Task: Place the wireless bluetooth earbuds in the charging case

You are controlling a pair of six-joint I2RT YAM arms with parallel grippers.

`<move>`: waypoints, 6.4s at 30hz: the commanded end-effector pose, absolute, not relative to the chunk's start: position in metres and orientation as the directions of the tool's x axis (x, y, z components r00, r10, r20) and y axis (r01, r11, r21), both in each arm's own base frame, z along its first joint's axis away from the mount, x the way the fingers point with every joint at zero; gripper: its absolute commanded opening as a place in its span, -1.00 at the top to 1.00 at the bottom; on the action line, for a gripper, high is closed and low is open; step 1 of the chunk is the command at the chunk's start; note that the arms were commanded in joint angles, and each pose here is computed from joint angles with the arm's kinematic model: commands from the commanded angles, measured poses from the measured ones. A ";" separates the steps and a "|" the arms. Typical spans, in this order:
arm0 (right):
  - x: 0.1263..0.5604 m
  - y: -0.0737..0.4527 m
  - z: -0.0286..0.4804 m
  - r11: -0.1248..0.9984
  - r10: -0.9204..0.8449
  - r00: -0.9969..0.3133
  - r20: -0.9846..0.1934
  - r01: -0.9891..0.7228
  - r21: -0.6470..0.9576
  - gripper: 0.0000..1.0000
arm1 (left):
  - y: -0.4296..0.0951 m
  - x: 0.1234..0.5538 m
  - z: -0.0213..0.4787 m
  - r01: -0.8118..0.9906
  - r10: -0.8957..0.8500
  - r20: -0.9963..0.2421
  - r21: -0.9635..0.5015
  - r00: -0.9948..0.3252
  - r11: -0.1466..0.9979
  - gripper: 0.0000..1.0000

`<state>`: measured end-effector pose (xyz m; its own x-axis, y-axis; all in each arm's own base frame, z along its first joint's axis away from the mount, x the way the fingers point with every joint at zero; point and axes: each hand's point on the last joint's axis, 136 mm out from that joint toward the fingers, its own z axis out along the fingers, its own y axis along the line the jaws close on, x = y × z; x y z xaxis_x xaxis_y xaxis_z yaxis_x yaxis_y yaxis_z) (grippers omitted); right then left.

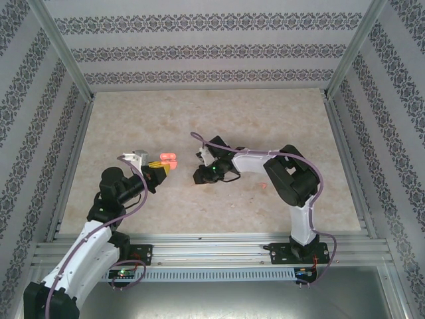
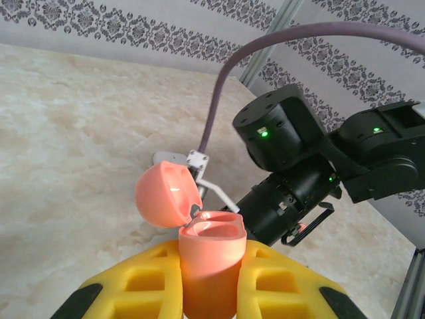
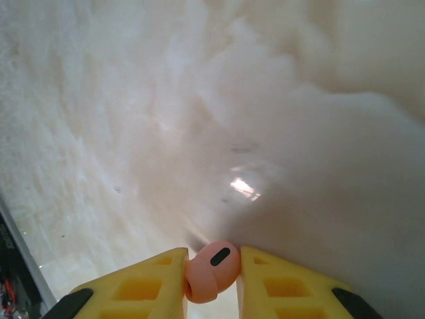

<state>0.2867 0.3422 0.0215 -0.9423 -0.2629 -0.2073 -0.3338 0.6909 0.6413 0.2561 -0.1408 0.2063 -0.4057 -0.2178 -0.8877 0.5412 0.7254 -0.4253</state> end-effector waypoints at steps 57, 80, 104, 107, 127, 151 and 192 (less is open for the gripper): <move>0.298 0.307 0.016 0.959 0.108 -0.993 -0.043 0.093 0.267 0.18 | -0.155 0.257 0.188 0.601 -0.195 -0.887 -0.432 -0.419 0.672 1.00; 0.310 0.343 0.049 0.893 -0.143 -0.935 -0.324 -0.263 0.365 0.71 | -0.153 0.248 0.184 0.596 -0.181 -0.881 -0.435 -0.437 0.675 1.00; 0.282 0.289 -0.032 0.760 -0.412 -0.789 -0.457 -0.574 0.306 0.08 | -0.136 0.256 0.190 0.459 -0.270 -0.838 -0.497 -0.475 0.737 1.00; 0.280 0.279 -0.023 0.767 -0.367 -0.797 -0.480 -0.551 0.328 0.01 | -0.134 0.257 0.191 0.447 -0.273 -0.836 -0.497 -0.475 0.744 1.00; 0.273 0.270 0.071 0.914 0.059 -0.977 -0.203 -0.029 0.406 -0.03 | -0.115 0.268 0.172 0.331 -0.216 -0.838 -0.417 -0.502 0.847 1.00; 0.293 0.347 0.050 0.973 -0.067 -0.996 -0.056 -0.077 0.219 0.07 | -0.156 0.243 0.214 0.700 -0.086 -0.970 -0.225 -0.229 0.678 1.00; 0.301 0.352 0.008 0.978 -0.068 -0.994 0.089 -0.048 0.205 0.29 | -0.155 0.244 0.211 0.692 -0.075 -0.966 -0.231 -0.249 0.684 1.00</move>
<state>0.3120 0.3573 0.0232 -0.9974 -0.0648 0.0311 -0.0557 0.9704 0.2352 0.2478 -0.1496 0.2040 -0.2758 -0.0823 -0.9577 0.6607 0.7074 -0.2511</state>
